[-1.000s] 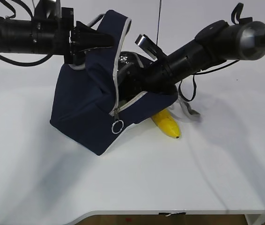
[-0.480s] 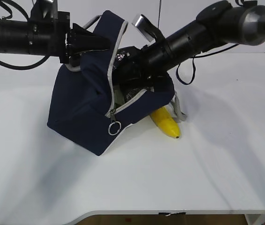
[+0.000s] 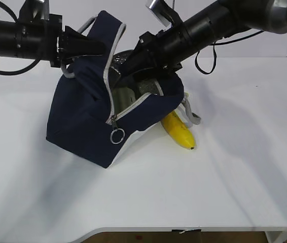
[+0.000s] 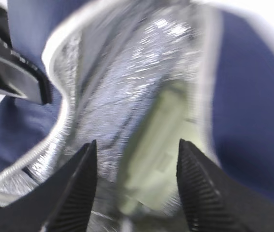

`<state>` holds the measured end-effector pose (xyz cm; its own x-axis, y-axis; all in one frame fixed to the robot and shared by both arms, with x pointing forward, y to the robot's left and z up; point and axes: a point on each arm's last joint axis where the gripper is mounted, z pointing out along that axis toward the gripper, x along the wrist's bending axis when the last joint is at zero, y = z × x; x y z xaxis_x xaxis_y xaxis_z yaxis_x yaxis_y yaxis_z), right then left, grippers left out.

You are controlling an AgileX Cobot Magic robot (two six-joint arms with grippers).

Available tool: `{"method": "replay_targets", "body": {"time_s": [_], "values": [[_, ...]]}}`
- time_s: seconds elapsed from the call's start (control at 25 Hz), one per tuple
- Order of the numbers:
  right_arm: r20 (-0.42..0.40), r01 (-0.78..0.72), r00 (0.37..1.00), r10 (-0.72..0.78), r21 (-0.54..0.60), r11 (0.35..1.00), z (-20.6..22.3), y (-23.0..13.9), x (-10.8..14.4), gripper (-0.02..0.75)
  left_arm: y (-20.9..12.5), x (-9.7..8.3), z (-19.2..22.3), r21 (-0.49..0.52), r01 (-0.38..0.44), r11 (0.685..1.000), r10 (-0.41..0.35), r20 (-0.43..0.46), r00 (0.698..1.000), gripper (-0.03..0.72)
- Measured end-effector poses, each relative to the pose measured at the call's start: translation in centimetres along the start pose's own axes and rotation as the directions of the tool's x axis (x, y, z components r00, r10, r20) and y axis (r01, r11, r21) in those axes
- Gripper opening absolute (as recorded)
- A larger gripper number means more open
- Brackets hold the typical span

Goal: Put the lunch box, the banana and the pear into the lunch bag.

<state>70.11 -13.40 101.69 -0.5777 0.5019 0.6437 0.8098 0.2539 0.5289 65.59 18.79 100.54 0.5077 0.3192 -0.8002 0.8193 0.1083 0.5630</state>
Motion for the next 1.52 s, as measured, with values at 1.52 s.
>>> {"method": "replay_targets", "body": {"time_s": [1.52], "values": [[0.437,-0.179,0.885,0.161,0.0,0.984,-9.9,-0.6,-2.1,0.418,0.4,-0.7,-4.7,0.126,-0.069,0.99,0.09,-0.168,0.982,-0.001]]}}
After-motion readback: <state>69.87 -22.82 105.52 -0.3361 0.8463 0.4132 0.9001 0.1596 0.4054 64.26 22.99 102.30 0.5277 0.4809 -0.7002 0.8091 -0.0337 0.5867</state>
